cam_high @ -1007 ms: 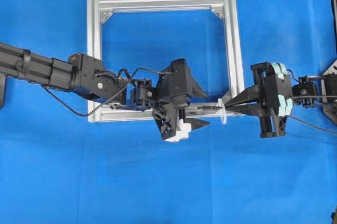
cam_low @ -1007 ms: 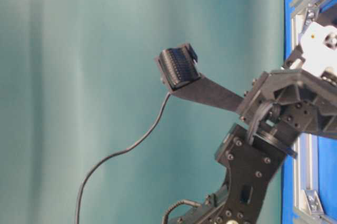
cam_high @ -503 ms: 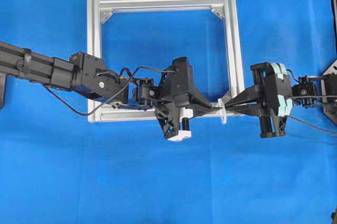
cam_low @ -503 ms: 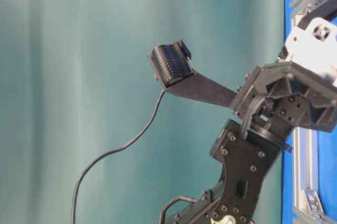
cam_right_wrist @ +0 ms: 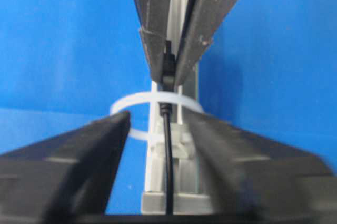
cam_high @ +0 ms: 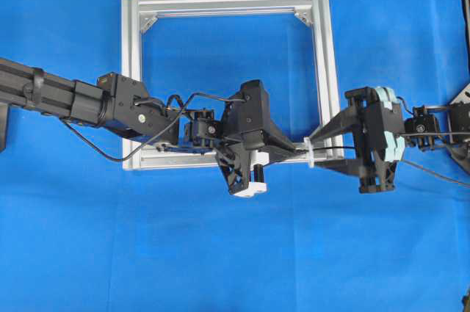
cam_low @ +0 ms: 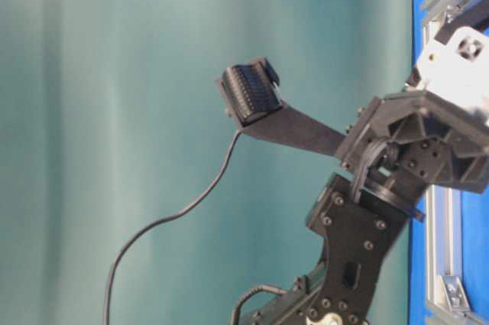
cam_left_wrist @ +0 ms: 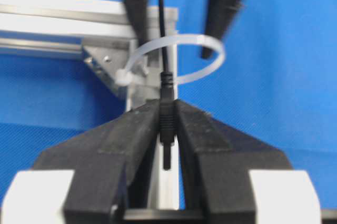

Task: Insert the wire through the string loop located on the right side.
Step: 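Pull the cable leftward through the loop with the left gripper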

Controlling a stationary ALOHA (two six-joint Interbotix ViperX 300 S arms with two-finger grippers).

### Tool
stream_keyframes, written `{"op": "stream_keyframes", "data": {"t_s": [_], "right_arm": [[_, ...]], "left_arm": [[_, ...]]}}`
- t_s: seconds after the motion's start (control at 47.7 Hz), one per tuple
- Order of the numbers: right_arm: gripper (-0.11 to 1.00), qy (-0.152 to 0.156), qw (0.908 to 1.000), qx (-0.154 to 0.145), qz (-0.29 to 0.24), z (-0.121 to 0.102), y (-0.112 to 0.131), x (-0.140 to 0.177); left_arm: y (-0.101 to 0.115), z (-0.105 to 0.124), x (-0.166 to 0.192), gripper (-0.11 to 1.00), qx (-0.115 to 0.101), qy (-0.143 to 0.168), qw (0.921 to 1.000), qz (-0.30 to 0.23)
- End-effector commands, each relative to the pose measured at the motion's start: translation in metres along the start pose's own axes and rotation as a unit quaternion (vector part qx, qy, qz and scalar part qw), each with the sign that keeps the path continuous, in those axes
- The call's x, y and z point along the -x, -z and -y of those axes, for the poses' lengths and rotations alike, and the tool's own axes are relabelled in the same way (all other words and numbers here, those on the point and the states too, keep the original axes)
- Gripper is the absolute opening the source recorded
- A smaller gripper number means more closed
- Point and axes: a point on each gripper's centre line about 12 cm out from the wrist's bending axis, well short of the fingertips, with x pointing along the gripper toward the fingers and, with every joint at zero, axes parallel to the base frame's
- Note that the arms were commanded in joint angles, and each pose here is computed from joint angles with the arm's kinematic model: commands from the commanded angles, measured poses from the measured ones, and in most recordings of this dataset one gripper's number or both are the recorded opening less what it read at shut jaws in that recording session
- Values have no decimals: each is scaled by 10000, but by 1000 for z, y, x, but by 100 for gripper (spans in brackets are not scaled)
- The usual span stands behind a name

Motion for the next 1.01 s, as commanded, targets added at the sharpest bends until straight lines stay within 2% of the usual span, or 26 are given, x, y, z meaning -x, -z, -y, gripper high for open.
{"op": "stream_keyframes", "data": {"t_s": [0.0,0.105,0.168,0.482,0.713,0.986], "right_arm": [[60,13,9999,-47,94,0,-8,-1],[87,21,10000,-42,-52,0,-5,1],[95,34,9999,-55,-112,0,-4,3],[94,18,9999,-40,-107,0,-6,6],[94,12,9999,-18,-115,-1,-6,6],[94,6,9999,11,-124,-1,-5,6]], "left_arm": [[-13,2,3,8,-7,30,9998,174],[-13,2,3,8,-7,30,9998,174],[-13,2,3,8,-7,29,9999,166],[-14,2,8,8,-7,28,9999,151],[-13,1,50,8,-31,19,9999,98],[24,-5,119,8,-5,-8,9996,-271]]}}
